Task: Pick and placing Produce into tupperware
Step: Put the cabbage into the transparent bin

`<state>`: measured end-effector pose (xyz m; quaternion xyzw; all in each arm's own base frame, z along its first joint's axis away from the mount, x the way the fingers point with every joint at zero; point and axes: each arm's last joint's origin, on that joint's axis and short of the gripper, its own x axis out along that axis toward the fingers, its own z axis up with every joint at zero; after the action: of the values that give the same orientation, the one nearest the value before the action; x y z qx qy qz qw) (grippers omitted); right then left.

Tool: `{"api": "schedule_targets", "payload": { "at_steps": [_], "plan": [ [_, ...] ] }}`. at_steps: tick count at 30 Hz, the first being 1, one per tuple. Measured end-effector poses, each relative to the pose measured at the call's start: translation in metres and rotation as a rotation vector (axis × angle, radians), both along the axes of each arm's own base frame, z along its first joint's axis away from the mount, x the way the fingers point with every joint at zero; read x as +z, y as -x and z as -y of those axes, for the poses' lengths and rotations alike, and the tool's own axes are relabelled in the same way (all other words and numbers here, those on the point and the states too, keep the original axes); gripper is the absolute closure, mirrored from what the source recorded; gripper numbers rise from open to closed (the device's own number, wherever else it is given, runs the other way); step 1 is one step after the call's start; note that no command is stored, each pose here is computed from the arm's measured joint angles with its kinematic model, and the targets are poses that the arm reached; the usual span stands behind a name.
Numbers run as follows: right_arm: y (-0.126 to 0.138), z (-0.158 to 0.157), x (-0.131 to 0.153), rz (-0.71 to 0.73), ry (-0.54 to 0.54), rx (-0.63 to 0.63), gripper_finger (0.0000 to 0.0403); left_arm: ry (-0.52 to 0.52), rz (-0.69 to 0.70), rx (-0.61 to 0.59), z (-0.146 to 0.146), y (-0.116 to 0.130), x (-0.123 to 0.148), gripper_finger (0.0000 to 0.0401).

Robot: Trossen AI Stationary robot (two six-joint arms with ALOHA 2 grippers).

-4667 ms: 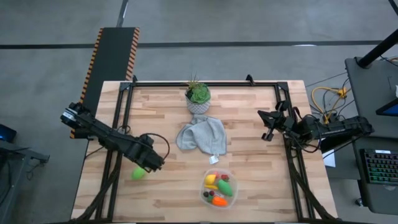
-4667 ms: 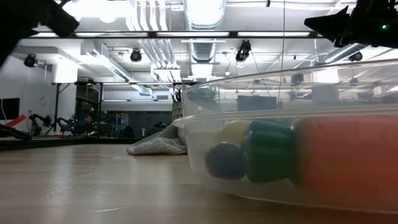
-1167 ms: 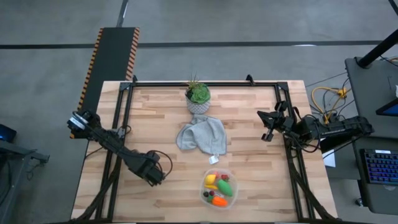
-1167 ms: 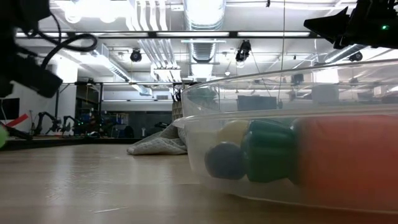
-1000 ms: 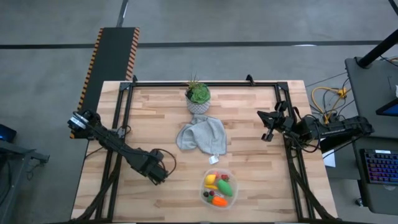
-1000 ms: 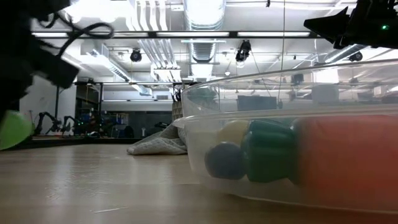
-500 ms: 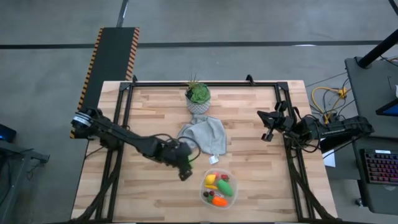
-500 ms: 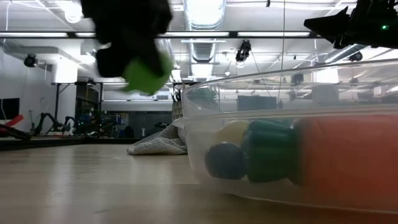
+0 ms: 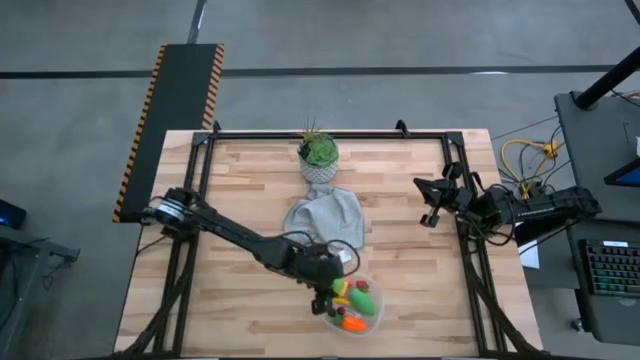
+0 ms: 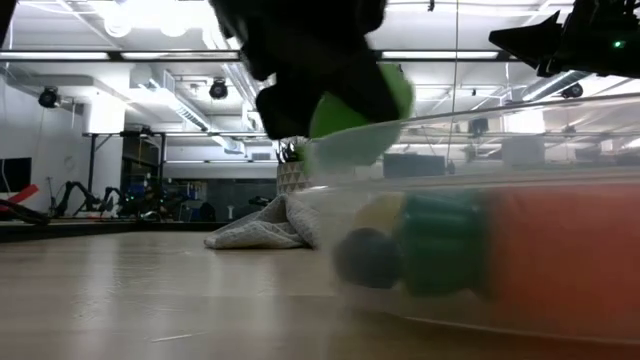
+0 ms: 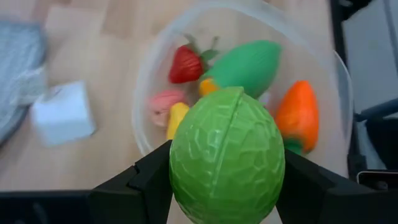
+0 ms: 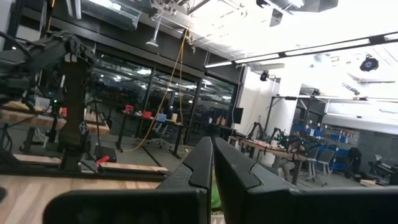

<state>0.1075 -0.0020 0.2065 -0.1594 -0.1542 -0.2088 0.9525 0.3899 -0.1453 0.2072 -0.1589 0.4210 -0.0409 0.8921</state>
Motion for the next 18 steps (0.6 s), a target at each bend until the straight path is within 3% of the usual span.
{"api": "schedule_targets", "payload": {
  "at_steps": [12,18],
  "plan": [
    [0.0,0.0,0.0,0.001,-0.006,0.003,0.0394,-0.077,0.072,-0.058,0.017,-0.018,0.022,0.02],
    [0.0,0.0,0.0,0.0,-0.002,0.001,0.0394,-0.06,0.169,-0.077,0.021,-0.023,0.034,0.02]
  ]
}}
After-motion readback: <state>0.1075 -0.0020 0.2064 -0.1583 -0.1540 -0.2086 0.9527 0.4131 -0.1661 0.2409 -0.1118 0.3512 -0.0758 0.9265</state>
